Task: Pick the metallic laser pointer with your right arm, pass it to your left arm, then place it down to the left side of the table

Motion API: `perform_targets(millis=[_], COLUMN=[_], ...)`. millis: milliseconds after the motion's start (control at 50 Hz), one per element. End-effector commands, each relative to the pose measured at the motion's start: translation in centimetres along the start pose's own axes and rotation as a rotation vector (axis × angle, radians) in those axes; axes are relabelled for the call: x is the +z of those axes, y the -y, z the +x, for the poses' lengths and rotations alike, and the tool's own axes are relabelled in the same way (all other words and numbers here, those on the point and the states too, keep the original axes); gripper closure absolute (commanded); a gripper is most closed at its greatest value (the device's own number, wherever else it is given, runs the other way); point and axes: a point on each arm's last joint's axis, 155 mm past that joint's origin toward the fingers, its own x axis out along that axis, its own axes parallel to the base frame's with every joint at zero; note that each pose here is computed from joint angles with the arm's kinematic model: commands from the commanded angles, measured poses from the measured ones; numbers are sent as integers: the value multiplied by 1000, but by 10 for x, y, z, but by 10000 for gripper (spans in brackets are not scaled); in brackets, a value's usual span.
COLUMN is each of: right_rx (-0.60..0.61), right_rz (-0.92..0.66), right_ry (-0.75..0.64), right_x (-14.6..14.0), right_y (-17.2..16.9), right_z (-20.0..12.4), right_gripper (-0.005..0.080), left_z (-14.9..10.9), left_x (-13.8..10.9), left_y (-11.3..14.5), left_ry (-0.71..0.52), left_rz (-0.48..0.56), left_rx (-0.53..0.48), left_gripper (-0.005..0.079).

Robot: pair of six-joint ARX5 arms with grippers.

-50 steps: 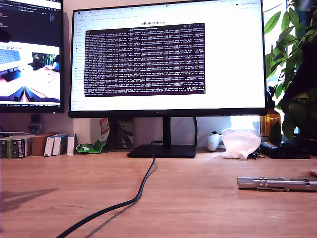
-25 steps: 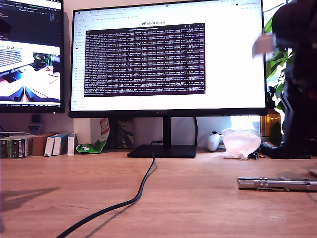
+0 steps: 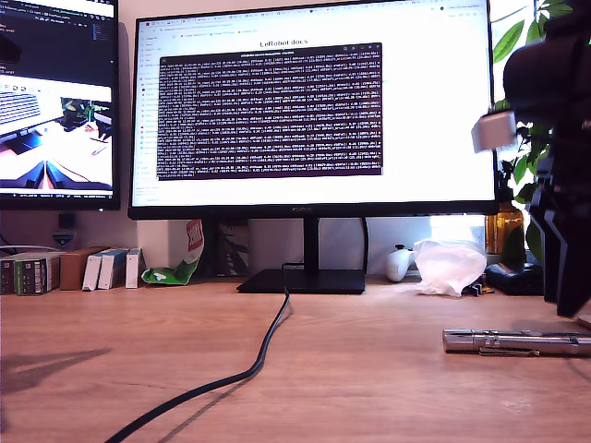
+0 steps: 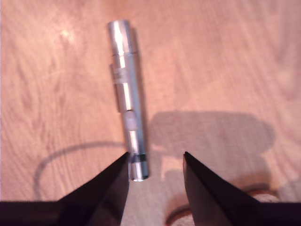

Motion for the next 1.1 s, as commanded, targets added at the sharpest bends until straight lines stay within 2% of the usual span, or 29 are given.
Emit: perform_targets(millis=[0,760,820,920,1040,1080], right_rx=[17,81,86,89,100,99], right_rz=[-3,-20,-19,-18,-17,-17], right_ry=[-9,-24,-25,-21,-1,1], right_x=[0,2,1,2,6,6], right_y=[-3,-11,-12,-12,-14,-14], right_z=[4,29,30,30,30,30], right_gripper=[424,435,461,553,568,597], left_z=[-1,-1,-1,-1,-1,-1], left_x=[4,2,2,2,2,2], left_y=[1,-6,-6,-6,-6,-6], left_ry=[12,1,1,1,1,1], left_rz=[18,17,17,17,17,17], left_rx=[0,35,35,36,36,36], left_gripper=[754,754,754,754,754,754])
